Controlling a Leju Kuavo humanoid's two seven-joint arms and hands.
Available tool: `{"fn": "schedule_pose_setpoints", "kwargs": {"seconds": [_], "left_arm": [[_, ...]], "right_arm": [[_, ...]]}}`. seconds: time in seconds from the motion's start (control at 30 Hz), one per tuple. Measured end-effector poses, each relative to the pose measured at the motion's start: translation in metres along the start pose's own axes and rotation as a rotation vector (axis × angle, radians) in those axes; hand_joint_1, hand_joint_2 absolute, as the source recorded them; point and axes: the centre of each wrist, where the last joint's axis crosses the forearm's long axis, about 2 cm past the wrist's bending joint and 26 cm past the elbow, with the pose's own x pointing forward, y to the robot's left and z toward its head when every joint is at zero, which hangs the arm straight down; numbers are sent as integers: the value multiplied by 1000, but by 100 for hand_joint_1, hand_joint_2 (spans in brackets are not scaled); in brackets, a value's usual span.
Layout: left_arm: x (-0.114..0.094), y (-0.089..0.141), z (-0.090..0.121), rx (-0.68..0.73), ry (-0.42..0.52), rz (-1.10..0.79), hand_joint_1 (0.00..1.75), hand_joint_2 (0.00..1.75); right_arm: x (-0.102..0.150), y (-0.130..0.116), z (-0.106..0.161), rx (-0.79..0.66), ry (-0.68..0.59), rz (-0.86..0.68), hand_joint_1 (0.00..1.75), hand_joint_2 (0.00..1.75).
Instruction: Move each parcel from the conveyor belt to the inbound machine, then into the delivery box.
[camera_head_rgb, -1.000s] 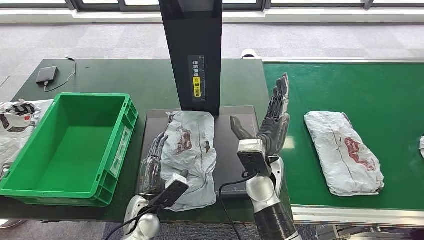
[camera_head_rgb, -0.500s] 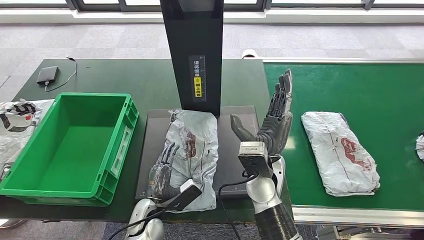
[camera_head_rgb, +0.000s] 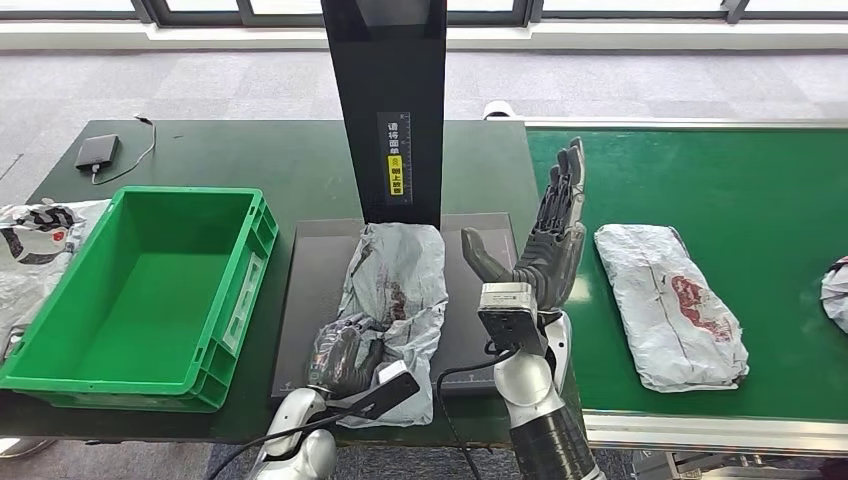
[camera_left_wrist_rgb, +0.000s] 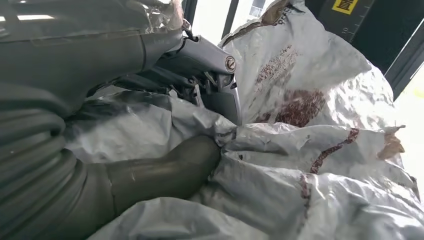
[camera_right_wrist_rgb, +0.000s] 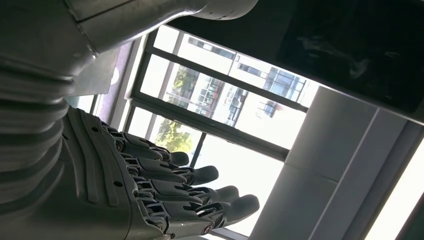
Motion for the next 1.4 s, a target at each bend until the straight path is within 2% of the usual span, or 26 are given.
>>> {"fn": "schedule_pose_setpoints", "kwargs": {"seconds": [0.33, 0.53, 0.63, 0.73, 0.87, 1.03, 1.23, 1.4], "left_arm": [[6, -1, -8, -39, -7, -61, 175, 175], [8, 4, -10, 103, 12, -117, 175, 175], [9, 12, -11, 261, 2, -154, 175, 175], [18, 44, -13, 505, -75, -237, 175, 175], [47, 113, -11, 809, -196, -411, 175, 175], [85, 189, 7, 1123, -376, -504, 175, 175], [102, 237, 21, 1310, -462, -577, 175, 175], [103, 261, 23, 1396, -443, -598, 175, 175]], "right_arm": [[1, -1, 0, 3, -1, 4, 0, 175], [3, -4, 0, -2, -5, 16, 0, 175], [4, -6, 2, -2, -7, 20, 0, 175], [4, -7, 4, 2, -8, 23, 0, 175], [3, -7, 4, -16, -10, 14, 0, 175], [2, -7, 6, -50, 7, 7, 0, 175], [1, -7, 6, -66, 13, 14, 0, 175], [1, -8, 8, -76, 22, 16, 0, 175]]}}
